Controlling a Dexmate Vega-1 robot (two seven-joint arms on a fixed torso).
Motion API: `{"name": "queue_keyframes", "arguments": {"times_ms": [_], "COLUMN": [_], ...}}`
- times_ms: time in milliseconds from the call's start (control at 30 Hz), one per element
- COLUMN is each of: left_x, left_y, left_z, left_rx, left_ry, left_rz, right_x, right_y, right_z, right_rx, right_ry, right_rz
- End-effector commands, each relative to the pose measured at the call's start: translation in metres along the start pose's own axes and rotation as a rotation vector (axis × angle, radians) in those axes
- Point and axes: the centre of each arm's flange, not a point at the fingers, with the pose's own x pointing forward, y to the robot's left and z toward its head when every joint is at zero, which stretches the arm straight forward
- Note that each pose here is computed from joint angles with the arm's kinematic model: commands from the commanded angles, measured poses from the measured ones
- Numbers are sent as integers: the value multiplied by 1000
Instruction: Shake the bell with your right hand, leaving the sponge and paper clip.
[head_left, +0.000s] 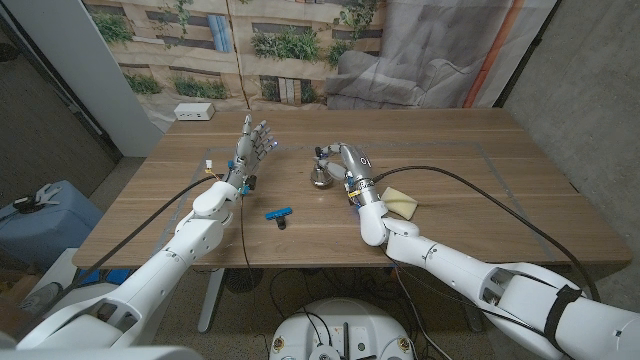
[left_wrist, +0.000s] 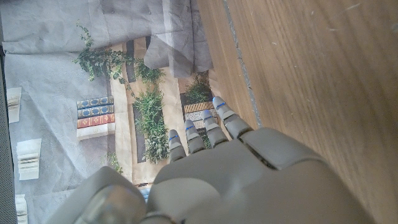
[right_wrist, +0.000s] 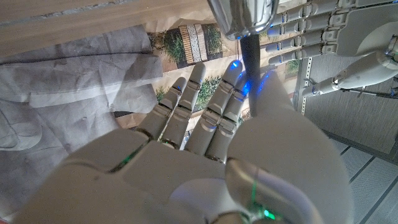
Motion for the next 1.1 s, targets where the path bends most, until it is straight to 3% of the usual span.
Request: {"name": "queue_keyframes", "arguments": {"times_ms": [33,1100], "left_x": [0,0], "left_y": [0,-1], "left_z": [0,0], "left_rx": [0,0], "left_ry": [1,1], "left_rz": [0,0], "right_x": [-5,-3], "right_y": [9,11], "right_z": [-3,-12], "right_rx": [-28,-39], "right_ry": [1,29], "right_rz": [6,72]}}
